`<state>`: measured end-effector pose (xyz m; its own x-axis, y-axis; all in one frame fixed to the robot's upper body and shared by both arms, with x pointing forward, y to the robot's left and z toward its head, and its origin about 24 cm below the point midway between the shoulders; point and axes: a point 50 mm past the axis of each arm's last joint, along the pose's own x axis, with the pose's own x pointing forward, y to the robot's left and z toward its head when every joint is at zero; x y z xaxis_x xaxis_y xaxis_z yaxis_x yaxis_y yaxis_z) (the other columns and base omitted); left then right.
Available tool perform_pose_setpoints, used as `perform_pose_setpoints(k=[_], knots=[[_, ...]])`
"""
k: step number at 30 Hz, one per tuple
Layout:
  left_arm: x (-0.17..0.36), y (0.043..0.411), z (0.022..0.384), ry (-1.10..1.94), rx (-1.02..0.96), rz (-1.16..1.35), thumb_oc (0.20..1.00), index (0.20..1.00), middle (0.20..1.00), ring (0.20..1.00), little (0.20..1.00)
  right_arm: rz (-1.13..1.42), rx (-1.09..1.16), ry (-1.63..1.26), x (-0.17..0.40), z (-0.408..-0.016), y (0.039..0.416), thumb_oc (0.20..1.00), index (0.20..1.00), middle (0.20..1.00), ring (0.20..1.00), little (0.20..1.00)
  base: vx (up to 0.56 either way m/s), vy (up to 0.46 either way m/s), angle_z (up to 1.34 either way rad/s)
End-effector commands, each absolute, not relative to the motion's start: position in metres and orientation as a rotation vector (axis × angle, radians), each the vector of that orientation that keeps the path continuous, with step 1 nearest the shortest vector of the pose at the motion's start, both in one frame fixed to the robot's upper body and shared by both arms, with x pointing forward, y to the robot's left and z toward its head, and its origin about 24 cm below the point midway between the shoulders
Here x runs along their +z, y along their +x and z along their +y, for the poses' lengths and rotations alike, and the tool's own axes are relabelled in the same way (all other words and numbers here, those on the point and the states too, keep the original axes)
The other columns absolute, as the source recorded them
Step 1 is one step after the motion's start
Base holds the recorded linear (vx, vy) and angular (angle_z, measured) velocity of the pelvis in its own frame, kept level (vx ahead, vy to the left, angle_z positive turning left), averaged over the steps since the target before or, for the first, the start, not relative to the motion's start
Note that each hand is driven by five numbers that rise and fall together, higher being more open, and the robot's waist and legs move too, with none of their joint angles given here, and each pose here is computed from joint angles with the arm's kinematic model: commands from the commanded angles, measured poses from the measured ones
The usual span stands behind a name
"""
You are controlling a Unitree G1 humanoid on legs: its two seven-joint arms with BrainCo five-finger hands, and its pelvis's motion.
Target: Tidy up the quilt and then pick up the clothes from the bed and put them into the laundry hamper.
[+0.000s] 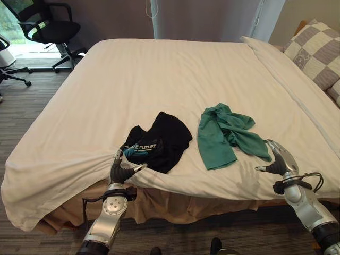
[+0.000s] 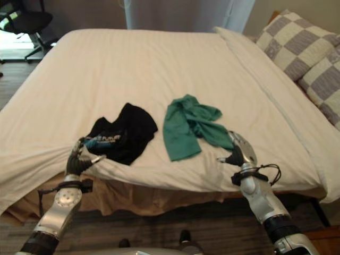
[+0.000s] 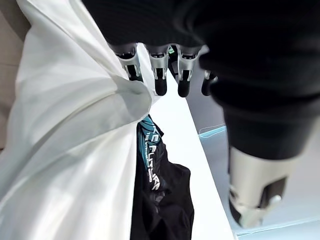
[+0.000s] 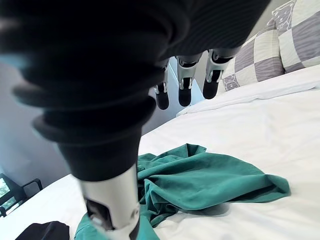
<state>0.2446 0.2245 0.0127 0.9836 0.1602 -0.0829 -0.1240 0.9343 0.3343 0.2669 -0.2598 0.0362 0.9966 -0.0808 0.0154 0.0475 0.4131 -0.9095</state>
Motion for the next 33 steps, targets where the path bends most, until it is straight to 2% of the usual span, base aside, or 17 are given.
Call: perform_pose_setpoints(k=[1, 4, 9, 15, 16, 17, 18, 21, 27, 33], knots=[[0.098, 0.289, 0.172, 0.210, -0.064, -0.329, 1.000, 1.000, 1.000, 1.000, 1.000, -0.128, -0.093, -1.211, 0.072, -0.251, 0.296, 1.000, 1.000, 1.000, 1.000, 1.000, 0.00, 0.000, 0.00], [0.110, 0.289, 0.181, 0.227, 0.026, -0.394, 1.000, 1.000, 1.000, 1.000, 1.000, -0.095, -0.102, -1.197, 0.063, -0.252, 0.294, 1.000, 1.000, 1.000, 1.000, 1.000, 0.00, 0.000, 0.00], [0.098, 0.278, 0.201, 0.273, 0.136, -0.353, 1.000, 1.000, 1.000, 1.000, 1.000, -0.056, -0.130, -1.192, 0.052, -0.257, 0.287, 1.000, 1.000, 1.000, 1.000, 1.000, 0.03, -0.013, 0.04], [0.080, 0.265, 0.238, 0.534, 0.236, -0.242, 1.000, 1.000, 1.000, 1.000, 1.000, -0.089, -0.188, -1.177, 0.065, -0.264, 0.288, 1.000, 1.000, 1.000, 1.000, 1.000, -0.01, -0.017, 0.11], [0.157, 0.237, 0.366, 0.713, 0.485, -0.256, 1.000, 1.000, 1.000, 1.000, 1.000, -0.102, -0.205, -1.196, 0.087, -0.290, 0.281, 1.000, 1.000, 1.000, 1.000, 1.000, -0.11, 0.016, 0.08], [0.139, 0.243, 0.319, 0.645, 0.372, -0.320, 1.000, 1.000, 1.000, 1.000, 1.000, -0.145, -0.230, -1.176, 0.093, -0.283, 0.280, 1.000, 1.000, 1.000, 1.000, 1.000, -0.10, 0.031, -0.04], [0.135, 0.242, 0.302, 0.694, 0.297, -0.318, 1.000, 1.000, 1.000, 1.000, 1.000, -0.151, -0.235, -1.188, 0.094, -0.284, 0.275, 1.000, 1.000, 1.000, 1.000, 1.000, -0.08, -0.003, -0.13], [0.137, 0.233, 0.308, 0.809, 0.281, -0.299, 1.000, 1.000, 1.000, 1.000, 1.000, -0.181, -0.262, -1.201, 0.107, -0.292, 0.272, 1.000, 1.000, 1.000, 1.000, 1.000, -0.15, -0.023, 0.23], [0.139, 0.271, 0.301, 1.074, 0.237, -0.259, 1.000, 1.000, 1.000, 1.000, 1.000, -0.380, -0.243, -1.162, 0.147, -0.270, 0.289, 1.000, 1.000, 1.000, 1.000, 1.000, -0.12, -0.016, -0.16], [0.144, 0.289, 0.289, 1.254, 0.212, -0.283, 1.000, 1.000, 1.000, 1.000, 1.000, -0.491, -0.210, -1.125, 0.162, -0.249, 0.294, 1.000, 1.000, 1.000, 1.000, 1.000, -0.08, -0.010, -0.25]])
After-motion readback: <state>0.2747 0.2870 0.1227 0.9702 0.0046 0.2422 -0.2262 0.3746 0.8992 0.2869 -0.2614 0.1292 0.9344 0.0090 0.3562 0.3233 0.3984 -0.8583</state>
